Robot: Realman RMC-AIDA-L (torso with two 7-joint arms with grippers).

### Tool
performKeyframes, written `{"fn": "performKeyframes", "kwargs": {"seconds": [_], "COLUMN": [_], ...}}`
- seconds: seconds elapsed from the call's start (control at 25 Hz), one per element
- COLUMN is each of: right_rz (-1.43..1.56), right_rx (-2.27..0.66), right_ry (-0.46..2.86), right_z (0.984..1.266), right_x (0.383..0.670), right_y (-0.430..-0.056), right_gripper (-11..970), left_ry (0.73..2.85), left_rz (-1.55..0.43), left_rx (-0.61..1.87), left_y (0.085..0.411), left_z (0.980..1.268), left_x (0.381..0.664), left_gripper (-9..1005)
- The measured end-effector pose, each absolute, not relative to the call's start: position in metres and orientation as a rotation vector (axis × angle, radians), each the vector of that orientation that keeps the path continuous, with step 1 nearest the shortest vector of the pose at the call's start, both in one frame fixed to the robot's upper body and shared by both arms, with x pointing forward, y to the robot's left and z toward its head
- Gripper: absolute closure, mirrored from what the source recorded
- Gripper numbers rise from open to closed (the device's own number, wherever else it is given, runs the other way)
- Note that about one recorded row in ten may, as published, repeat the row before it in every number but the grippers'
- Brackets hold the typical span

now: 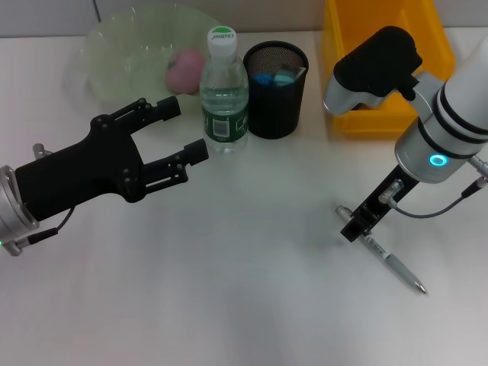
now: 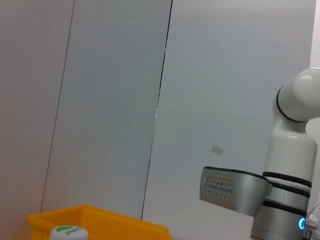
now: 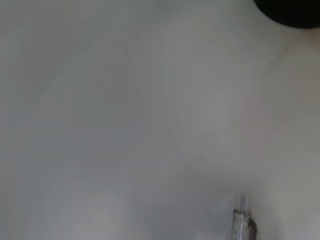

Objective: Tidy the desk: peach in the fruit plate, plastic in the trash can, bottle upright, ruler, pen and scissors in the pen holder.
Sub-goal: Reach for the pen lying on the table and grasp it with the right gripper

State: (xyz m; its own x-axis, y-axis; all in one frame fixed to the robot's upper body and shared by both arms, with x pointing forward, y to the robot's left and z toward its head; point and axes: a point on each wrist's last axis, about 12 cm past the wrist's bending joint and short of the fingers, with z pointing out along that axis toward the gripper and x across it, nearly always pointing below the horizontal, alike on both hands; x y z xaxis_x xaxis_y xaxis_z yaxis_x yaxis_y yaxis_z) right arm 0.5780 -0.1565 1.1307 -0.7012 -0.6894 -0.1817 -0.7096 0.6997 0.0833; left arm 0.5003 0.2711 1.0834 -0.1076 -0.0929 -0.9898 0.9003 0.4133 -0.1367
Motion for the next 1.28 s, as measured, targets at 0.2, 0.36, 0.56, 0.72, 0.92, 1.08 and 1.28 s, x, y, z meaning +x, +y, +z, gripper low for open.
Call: {"fn": "performKeyframes", "kwargs": {"seconds": [0.2,0.36,0.56,0.72,0.92,1.08,1.28], "right_rz": [0.22,0.218,0.215,0.213,0.213,0.21,0.207], "right_rx": [-1.145,-1.15,-1.16,-1.169,-1.169,-1.168,-1.168], "right_ry": [2.765,2.761,2.758,2.755,2.754,2.754,2.767], "right_z": [1.1309,1.1313,1.131,1.1311,1.1309,1.1309,1.1285], "right_x": [0.5786,0.5789,0.5785,0.5784,0.5785,0.579,0.5793], "right_y": [-0.1562,-0.1558,-0.1547,-0.1535,-0.1534,-0.1533,-0.1536], "right_gripper": [463,470,480,500,518,519,519], "left_ry": [1.422,1.423,1.423,1.422,1.421,1.421,1.421], "left_rz": [-1.001,-1.0,-0.999,-0.999,-0.998,-0.997,-0.997], "left_rx": [0.775,0.773,0.772,0.773,0.773,0.774,0.774], "left_y": [0.2711,0.2715,0.2718,0.2715,0.2715,0.2719,0.272], "left_z": [1.0835,1.0833,1.0834,1.0836,1.084,1.0841,1.0842], "left_x": [0.5004,0.5001,0.5001,0.5005,0.5011,0.5011,0.5012], "left_gripper": [192,192,192,192,192,192,191]}}
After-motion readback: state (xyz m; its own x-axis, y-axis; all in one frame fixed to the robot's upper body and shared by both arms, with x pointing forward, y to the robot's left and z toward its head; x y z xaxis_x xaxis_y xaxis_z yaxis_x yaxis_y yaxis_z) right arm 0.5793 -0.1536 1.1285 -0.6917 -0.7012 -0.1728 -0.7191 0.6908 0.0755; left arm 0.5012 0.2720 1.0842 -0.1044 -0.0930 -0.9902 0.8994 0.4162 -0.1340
